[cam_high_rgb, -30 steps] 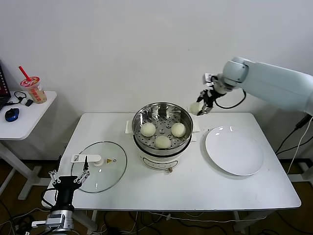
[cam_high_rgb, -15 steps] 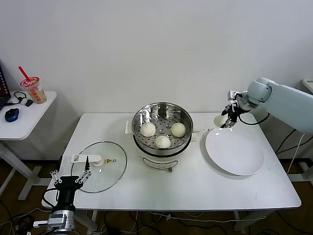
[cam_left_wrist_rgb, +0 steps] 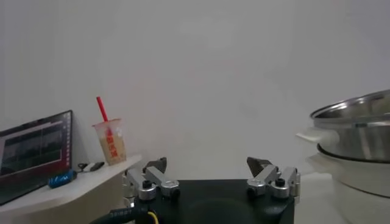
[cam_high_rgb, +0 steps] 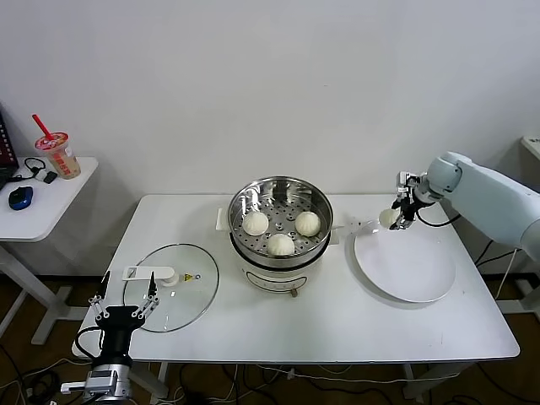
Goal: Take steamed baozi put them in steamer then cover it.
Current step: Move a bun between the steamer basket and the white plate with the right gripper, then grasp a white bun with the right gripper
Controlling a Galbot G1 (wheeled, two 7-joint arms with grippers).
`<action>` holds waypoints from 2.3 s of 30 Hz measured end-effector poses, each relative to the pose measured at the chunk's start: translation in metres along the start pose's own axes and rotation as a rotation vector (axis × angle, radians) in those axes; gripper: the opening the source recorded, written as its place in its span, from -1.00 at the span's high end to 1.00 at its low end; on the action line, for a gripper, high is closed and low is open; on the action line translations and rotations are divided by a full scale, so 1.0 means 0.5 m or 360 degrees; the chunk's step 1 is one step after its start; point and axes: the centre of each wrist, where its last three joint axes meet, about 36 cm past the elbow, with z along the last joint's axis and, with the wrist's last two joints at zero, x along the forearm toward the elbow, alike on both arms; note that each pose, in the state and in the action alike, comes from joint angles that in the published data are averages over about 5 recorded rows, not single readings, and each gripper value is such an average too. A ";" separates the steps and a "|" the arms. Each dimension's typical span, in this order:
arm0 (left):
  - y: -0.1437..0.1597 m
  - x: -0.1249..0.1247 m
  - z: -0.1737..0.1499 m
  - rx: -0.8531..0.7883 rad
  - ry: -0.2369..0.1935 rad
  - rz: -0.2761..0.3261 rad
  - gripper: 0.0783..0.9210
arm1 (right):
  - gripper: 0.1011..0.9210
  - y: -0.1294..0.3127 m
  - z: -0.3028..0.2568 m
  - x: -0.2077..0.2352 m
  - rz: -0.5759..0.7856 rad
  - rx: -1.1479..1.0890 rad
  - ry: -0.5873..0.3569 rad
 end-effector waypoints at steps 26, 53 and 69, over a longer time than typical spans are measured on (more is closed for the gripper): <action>-0.001 0.007 0.010 0.0003 0.0021 -0.0015 -0.77 | -0.75 0.027 0.015 -0.090 -0.0021 -0.0026 0.0029; -0.022 0.002 -0.010 0.0029 -0.0013 0.0009 -0.77 | -0.76 -0.013 -0.105 0.221 -0.0049 0.0280 -0.0264; -0.033 0.006 -0.029 0.0064 -0.0020 0.0013 -0.77 | -0.76 0.008 -0.340 0.430 -0.0134 0.0478 -0.0548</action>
